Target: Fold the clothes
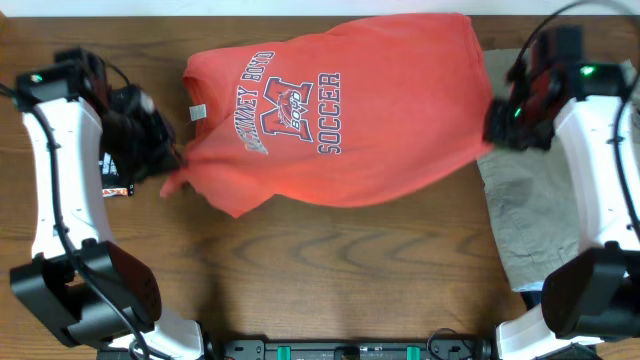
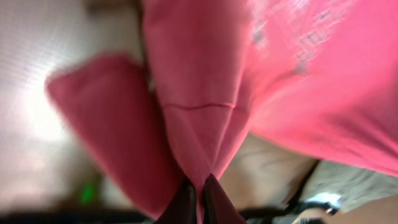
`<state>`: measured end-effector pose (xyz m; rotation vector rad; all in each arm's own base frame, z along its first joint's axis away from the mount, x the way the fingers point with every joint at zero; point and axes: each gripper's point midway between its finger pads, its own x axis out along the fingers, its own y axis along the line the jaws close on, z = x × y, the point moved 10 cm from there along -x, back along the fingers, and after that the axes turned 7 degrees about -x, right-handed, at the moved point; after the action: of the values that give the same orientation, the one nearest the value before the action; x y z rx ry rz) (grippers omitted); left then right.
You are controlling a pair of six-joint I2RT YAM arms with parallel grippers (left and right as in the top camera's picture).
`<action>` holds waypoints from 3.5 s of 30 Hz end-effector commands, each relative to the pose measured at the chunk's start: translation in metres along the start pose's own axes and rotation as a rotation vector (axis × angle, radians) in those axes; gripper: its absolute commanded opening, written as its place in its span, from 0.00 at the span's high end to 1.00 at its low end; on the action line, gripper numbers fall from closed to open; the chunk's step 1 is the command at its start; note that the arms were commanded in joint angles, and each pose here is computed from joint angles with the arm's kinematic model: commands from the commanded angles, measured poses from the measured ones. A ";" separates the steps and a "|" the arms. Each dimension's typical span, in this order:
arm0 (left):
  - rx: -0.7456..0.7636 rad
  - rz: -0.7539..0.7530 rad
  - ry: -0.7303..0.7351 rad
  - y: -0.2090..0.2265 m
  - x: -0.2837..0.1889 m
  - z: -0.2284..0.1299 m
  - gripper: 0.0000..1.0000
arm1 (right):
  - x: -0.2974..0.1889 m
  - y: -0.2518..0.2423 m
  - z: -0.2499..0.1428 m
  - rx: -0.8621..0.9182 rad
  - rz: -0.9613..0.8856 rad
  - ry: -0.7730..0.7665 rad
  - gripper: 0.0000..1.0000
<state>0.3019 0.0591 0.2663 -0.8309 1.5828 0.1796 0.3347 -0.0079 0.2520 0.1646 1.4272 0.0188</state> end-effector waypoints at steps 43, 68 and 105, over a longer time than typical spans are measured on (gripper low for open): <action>0.263 -0.397 -1.459 -0.012 -0.247 -0.213 0.94 | -0.298 0.015 -0.104 -0.045 -0.126 -1.242 0.99; 0.298 -0.419 -0.846 -0.108 -0.093 0.077 0.94 | -0.116 0.026 0.130 -0.092 0.169 -0.958 0.99; -0.060 0.209 0.051 0.029 0.000 -0.001 0.94 | -0.003 0.015 0.011 0.015 -0.148 0.198 0.99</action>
<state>0.2975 0.0759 0.2672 -0.8123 1.6657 0.2929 0.3542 0.0053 0.2723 0.0708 1.5764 -0.0718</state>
